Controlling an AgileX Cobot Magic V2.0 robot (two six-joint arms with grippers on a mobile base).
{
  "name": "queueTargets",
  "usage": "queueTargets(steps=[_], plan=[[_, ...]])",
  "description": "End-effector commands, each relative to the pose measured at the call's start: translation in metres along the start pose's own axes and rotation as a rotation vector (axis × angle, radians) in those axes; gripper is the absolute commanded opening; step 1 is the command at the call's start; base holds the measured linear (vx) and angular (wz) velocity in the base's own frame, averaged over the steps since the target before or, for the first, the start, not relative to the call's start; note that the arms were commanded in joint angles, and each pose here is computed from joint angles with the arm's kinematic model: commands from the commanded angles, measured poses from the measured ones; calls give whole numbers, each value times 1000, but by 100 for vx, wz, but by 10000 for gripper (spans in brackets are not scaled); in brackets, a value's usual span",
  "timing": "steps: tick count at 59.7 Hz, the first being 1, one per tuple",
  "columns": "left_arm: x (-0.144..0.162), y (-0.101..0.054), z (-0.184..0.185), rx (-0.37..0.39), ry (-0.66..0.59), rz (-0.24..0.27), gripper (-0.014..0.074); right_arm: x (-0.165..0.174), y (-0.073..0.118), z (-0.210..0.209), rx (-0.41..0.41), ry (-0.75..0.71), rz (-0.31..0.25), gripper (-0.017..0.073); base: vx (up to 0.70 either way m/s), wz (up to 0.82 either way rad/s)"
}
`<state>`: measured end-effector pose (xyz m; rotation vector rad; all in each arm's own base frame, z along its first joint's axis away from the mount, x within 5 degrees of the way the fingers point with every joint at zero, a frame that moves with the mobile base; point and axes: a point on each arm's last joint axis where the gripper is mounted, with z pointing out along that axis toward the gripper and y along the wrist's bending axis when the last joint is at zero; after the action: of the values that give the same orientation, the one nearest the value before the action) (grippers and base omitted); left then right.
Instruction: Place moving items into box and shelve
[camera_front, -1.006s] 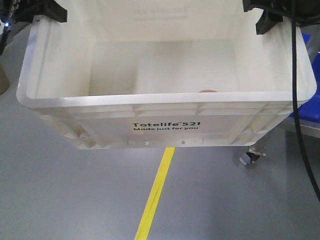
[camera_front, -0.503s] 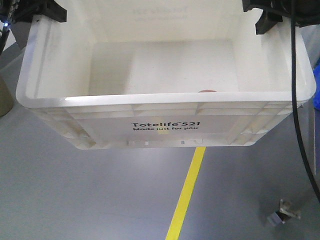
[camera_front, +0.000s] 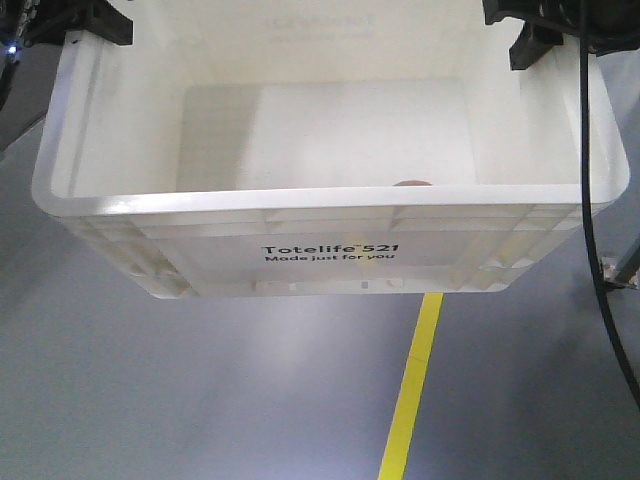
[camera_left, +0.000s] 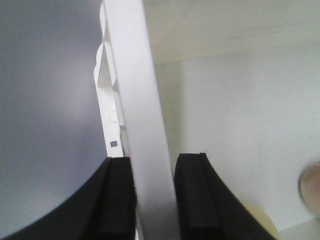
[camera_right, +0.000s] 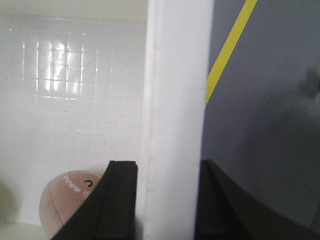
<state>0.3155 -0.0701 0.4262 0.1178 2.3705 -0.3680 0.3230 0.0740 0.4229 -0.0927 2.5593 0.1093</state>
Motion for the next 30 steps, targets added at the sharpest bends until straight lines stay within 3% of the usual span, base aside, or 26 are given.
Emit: queueTargets(steps=[1, 30], plan=[[-18, -4, -35, -12, -214, 37, 0, -3, -11, -37, 58, -119, -15, -5, 67, -17], [-18, -4, -35, -12, -211, 37, 0, -2, -11, -37, 54, -116, -14, -5, 66, -23]])
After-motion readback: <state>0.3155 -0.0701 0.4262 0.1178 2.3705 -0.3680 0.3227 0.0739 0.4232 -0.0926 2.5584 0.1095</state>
